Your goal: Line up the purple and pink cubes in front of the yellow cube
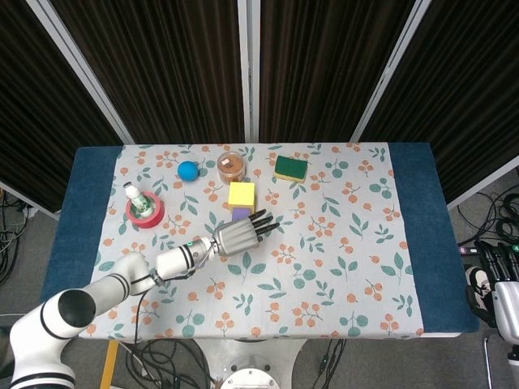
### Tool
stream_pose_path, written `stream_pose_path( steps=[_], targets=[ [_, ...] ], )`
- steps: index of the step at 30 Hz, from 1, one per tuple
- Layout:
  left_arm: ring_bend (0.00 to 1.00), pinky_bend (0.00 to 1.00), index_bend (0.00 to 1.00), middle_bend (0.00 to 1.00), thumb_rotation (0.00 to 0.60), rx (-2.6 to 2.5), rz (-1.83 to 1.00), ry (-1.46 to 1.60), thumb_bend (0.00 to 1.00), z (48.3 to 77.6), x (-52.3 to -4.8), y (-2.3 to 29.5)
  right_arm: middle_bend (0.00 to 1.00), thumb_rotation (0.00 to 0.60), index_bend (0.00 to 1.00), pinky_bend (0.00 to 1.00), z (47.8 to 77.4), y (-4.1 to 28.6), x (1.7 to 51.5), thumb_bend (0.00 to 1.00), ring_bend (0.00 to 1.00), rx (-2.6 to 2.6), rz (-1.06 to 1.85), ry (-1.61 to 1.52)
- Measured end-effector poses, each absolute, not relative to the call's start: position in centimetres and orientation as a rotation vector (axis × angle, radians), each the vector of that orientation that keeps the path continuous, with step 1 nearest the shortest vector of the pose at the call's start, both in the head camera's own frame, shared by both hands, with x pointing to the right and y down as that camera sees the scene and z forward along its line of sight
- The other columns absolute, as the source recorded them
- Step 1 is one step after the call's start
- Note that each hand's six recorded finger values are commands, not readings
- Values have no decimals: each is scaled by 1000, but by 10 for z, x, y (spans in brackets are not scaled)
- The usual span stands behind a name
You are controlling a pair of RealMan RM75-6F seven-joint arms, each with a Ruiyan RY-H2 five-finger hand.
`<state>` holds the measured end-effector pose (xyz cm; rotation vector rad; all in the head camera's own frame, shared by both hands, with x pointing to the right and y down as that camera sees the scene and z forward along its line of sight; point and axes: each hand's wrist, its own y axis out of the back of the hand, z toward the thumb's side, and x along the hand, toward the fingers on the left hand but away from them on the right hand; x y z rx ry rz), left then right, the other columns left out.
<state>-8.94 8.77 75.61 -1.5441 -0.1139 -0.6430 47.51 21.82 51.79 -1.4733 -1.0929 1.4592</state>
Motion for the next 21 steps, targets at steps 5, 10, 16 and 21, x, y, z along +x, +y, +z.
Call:
stream_pose_path(
  steps=[5,10,16,21],
  targets=[
    [35,106,518,57,600,-1541,-654,-118,289,759,-86,84,88,600,7,102,517,219,477,363,0,-1468,1464,-1098],
    [34,107,515,56,600,-1537,-663,-118,289,761,-83,82,88,600,6,102,517,220,477,363,0,-1469,1464,-1098],
    [34,106,492,51,600,-1535,-677,-127,289,764,-85,81,88,600,6,102,516,221,479,362,0,-1465,1468,-1102],
    [34,106,447,49,600,-1539,-687,-122,271,765,-87,81,88,600,6,102,517,221,479,364,0,-1467,1469,-1101]
  ],
)
